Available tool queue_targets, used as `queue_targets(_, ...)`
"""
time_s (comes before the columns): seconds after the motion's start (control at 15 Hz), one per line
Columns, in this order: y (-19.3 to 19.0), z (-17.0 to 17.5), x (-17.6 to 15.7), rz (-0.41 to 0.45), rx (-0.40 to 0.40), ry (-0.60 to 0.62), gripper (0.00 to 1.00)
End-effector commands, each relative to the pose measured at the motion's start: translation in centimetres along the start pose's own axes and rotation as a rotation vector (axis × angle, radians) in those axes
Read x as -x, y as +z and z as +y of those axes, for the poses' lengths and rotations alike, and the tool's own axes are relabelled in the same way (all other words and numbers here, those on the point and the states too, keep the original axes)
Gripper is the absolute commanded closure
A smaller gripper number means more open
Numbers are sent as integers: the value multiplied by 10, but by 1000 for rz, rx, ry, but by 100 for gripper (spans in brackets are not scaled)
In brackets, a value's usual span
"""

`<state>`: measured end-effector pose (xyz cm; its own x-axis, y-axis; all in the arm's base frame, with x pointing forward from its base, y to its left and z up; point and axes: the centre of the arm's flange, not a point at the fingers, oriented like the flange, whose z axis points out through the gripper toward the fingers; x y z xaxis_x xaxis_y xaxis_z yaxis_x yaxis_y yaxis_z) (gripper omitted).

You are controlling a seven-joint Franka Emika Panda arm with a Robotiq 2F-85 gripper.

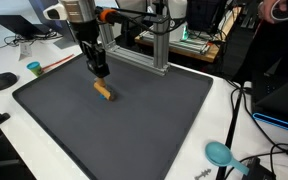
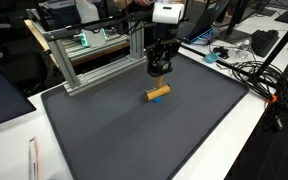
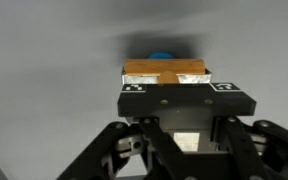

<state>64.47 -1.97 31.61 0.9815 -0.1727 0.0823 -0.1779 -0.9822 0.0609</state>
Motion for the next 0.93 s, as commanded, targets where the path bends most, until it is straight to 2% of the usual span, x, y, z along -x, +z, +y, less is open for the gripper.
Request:
queue_targets(0.0, 27, -5, -1, 5, -3, 16, 77)
queue_targets(0.47, 37, -5, 12, -133, 28, -57, 77)
queue_targets(0.87, 20, -2, 10, -109, 19, -65, 77)
